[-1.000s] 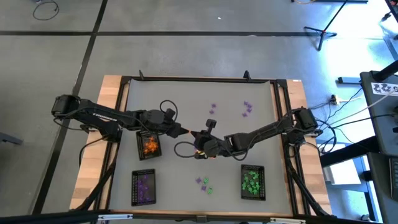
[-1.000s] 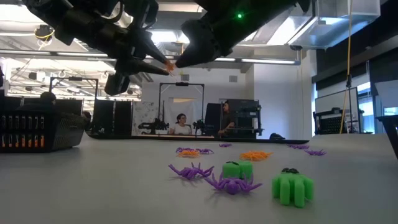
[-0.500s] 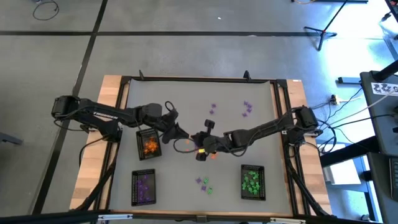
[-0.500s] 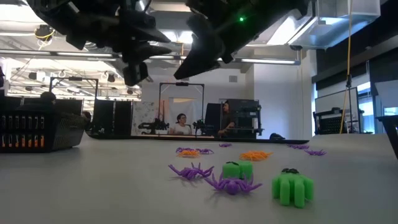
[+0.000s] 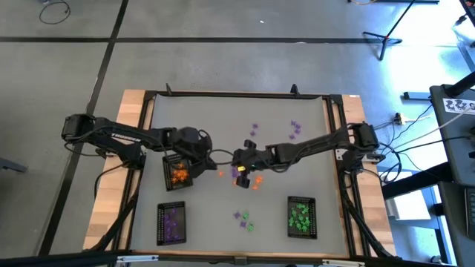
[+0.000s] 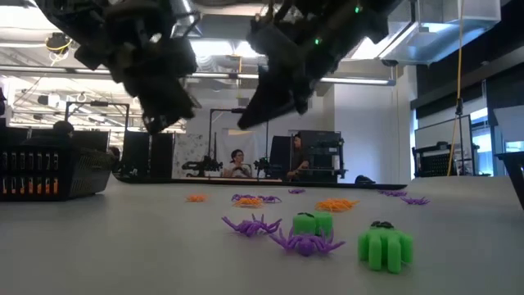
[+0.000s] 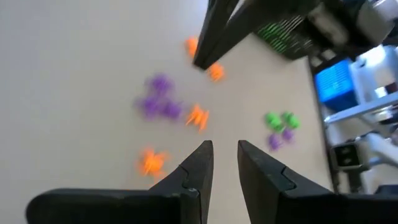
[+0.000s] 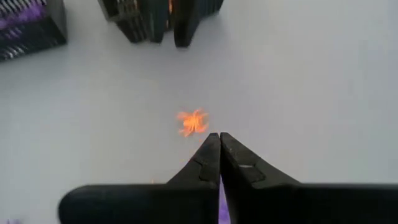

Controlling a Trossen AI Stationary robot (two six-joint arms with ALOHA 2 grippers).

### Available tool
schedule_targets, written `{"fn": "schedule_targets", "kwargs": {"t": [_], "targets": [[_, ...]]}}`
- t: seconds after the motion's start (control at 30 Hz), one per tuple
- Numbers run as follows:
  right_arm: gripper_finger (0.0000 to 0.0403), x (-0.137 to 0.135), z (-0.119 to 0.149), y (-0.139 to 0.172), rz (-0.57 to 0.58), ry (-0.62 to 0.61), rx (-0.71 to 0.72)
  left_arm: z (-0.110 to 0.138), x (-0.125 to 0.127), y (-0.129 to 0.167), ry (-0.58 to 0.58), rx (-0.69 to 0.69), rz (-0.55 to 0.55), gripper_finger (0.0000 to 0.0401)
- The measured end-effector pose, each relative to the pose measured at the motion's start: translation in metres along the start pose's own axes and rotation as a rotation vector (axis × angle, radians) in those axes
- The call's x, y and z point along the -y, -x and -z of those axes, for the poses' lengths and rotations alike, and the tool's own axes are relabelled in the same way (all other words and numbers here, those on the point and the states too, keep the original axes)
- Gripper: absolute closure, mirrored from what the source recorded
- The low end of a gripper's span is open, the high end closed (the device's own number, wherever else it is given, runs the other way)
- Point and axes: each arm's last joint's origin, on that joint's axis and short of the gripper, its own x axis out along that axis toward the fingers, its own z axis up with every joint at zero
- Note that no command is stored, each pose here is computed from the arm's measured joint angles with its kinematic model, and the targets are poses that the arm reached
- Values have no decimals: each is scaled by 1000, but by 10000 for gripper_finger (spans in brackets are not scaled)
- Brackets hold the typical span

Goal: Sort Halloween decoration
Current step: Put the orange spider toy into the top black basket

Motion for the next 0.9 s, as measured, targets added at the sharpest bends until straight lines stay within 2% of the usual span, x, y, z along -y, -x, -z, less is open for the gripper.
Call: {"fn": "schedule_targets", "kwargs": {"t": [0.17, 0.5, 0.7, 0.9], "targets": [[363, -1, 8, -15, -25, 9, -21, 9, -4, 0, 42, -68, -80, 332], [250, -6, 25, -53, -81, 27, 6, 8, -4, 0, 53, -80, -50, 332], [238, -6, 33, -68, -73, 24, 24, 4, -8, 9, 52, -81, -9, 332], [237, -6, 33, -72, -51, 20, 54, 1, -15, 31, 69, -62, -58, 332]]}}
